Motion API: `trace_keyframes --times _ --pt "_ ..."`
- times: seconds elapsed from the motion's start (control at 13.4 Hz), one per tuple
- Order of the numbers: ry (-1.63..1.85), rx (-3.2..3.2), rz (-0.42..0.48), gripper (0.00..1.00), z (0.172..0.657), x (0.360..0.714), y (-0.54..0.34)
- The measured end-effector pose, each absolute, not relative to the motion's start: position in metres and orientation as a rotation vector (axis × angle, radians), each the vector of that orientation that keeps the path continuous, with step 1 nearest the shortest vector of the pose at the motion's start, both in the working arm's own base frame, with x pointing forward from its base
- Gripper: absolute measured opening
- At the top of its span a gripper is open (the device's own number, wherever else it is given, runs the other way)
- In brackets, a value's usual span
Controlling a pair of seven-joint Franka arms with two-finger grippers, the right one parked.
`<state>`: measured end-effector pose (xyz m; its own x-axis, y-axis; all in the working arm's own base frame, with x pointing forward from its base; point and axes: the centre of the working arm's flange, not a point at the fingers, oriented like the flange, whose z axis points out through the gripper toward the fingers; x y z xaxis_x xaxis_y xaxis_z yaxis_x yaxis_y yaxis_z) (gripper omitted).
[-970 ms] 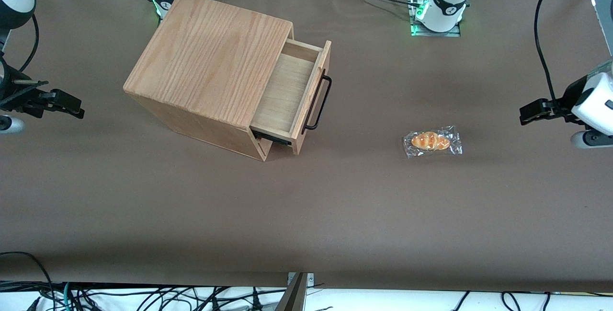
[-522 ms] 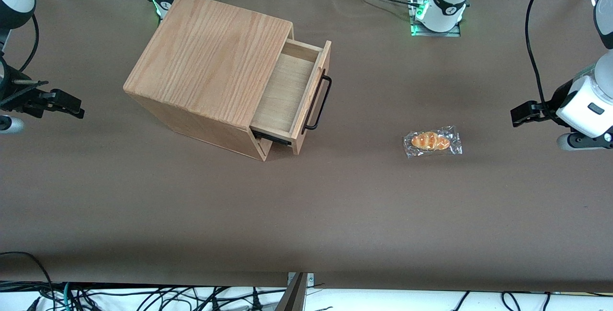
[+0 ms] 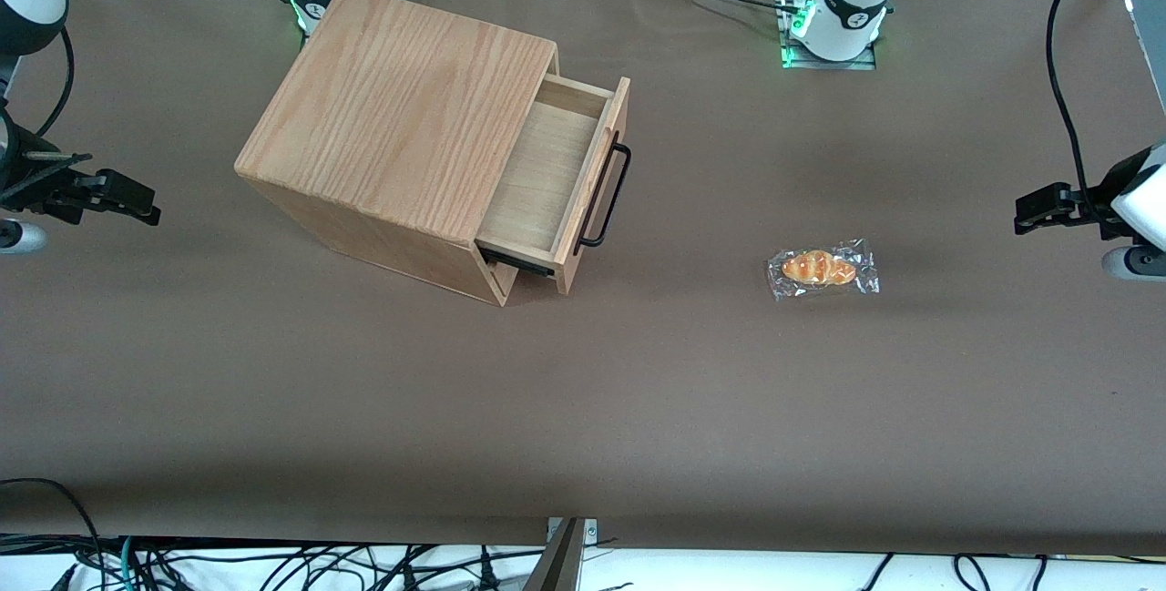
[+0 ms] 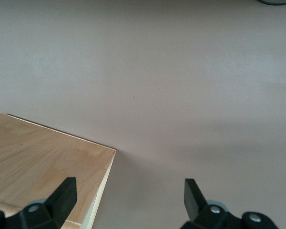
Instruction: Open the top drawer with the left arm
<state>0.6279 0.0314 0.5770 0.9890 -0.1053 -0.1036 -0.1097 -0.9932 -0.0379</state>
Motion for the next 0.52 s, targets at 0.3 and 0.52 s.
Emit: trace_keyframes --times 0.3,0.52 --pt "0.241 -3.156 0.168 1.00 0.5715 0.6264 0.0446" --pt "0.250 -3.160 0.168 1.00 0.5713 0.6267 0.0401"
